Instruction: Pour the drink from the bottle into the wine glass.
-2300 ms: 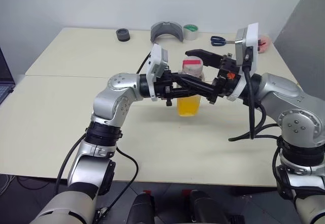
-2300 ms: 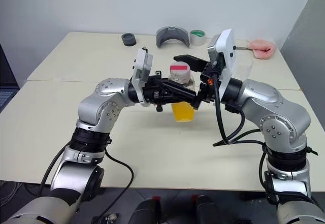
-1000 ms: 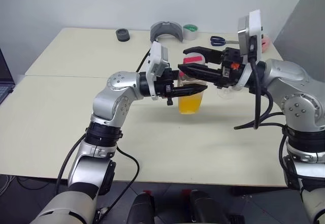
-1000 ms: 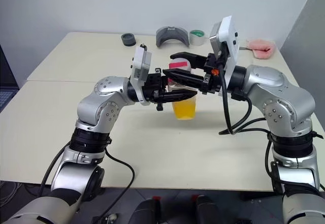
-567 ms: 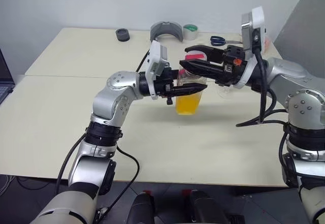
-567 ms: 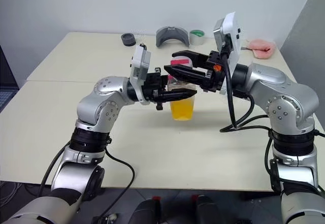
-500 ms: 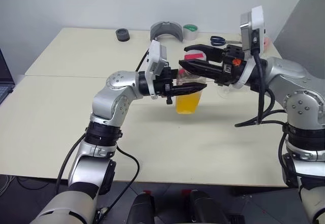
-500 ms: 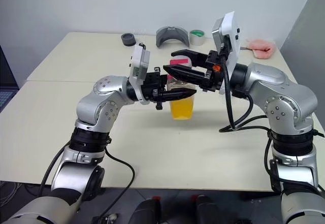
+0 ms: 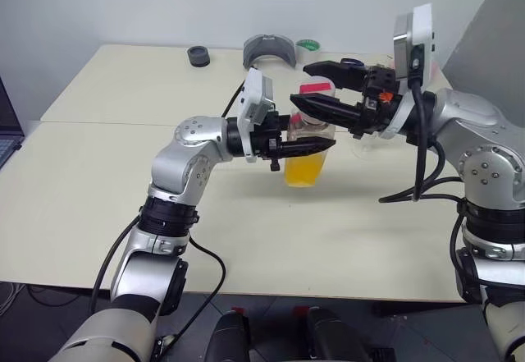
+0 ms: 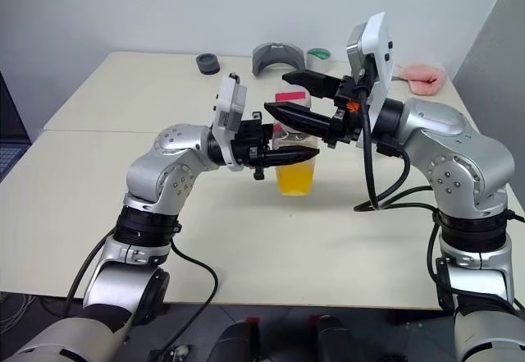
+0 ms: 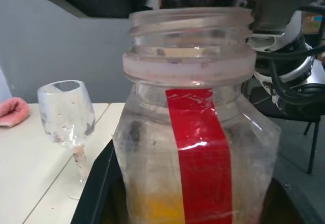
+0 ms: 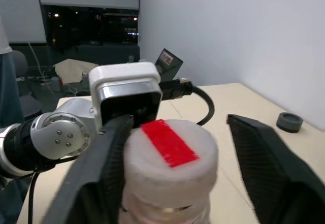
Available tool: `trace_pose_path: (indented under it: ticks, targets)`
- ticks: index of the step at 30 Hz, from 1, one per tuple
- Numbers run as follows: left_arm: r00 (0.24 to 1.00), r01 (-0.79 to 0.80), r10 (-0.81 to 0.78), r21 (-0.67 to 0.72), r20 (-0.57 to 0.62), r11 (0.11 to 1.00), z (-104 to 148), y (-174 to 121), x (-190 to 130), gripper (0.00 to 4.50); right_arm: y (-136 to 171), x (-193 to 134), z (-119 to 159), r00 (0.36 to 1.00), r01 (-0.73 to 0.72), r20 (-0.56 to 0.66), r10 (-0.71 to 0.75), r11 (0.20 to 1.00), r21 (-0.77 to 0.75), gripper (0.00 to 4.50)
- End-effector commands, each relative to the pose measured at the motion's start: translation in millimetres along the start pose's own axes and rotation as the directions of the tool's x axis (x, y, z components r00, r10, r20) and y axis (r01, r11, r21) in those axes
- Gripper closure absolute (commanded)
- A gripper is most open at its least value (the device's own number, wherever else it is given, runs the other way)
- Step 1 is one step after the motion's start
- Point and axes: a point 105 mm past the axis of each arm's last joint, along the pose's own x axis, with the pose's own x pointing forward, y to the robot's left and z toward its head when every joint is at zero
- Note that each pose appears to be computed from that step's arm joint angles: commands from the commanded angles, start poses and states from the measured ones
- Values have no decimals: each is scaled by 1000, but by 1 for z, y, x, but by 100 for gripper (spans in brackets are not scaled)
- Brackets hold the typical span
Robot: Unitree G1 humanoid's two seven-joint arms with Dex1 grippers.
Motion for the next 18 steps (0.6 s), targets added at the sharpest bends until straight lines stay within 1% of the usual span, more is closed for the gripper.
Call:
trace_pose_path:
  ticks: [1, 18]
  targets:
    - [999, 12, -13, 45, 31, 999, 12, -2, 3, 273, -1, -3, 15, 999, 18, 49, -16, 999, -48, 28]
    - [999, 7, -9, 49, 39, 999, 12, -2, 3, 273, 4, -3, 9, 1000, -5, 18, 5, 999, -32, 28]
